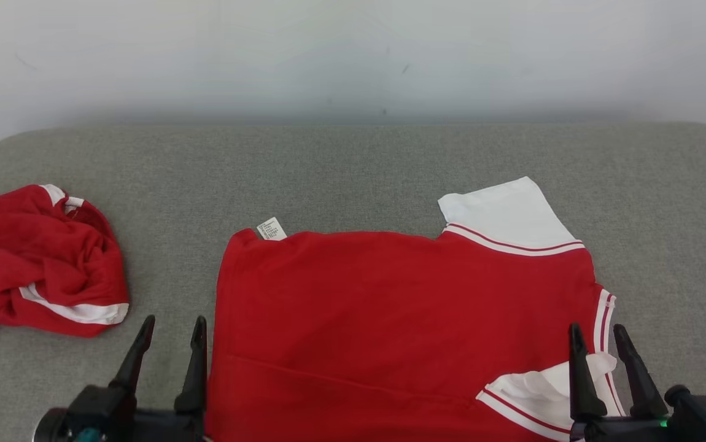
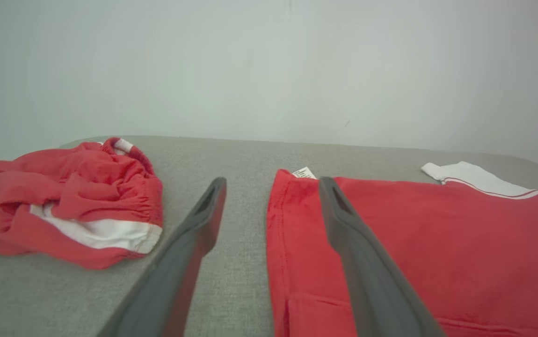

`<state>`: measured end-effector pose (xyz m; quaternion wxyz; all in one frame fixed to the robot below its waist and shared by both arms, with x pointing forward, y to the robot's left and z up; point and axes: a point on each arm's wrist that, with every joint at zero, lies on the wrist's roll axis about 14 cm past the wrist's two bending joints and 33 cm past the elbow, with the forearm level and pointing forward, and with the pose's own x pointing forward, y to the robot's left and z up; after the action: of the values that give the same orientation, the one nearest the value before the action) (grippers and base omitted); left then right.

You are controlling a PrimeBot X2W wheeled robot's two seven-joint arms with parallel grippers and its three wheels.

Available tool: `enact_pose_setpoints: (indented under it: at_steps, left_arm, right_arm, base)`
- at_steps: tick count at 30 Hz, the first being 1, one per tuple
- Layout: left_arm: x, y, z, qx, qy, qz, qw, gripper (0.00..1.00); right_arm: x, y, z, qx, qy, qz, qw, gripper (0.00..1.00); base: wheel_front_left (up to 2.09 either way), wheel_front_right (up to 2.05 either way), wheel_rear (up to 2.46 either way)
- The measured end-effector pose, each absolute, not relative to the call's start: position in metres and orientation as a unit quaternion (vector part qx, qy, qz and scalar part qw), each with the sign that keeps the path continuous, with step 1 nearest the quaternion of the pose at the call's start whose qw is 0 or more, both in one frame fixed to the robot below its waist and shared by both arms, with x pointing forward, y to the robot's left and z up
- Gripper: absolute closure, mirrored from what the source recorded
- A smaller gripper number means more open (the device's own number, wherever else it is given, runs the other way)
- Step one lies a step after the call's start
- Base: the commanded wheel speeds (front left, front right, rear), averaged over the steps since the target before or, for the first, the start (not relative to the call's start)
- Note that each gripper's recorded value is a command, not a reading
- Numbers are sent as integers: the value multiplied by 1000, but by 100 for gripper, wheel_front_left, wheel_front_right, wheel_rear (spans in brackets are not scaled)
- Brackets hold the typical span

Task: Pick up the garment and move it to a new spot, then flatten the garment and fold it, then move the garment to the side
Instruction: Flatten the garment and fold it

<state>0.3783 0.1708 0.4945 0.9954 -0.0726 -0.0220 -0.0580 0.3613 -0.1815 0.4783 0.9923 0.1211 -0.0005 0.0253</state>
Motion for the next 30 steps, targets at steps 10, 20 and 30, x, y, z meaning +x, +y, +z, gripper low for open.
enact_pose_setpoints:
  at_steps: [10,20,30]
  left_arm:
    - [468,151,492,-44,2,-130,991,0]
    - [535,138,446,-19,88,-158,983,0]
    - [547,114,392,-25,173,-176,969,0]
  right_arm:
    - [390,-188,484,115,-14,16,993,0]
    - [386,-221,454,116,26,-45,992,0]
    - [382,-242,443,106,41,-80,990,0]
  base:
    - [0,0,0]
    - [0,0,0]
    - [0,0,0]
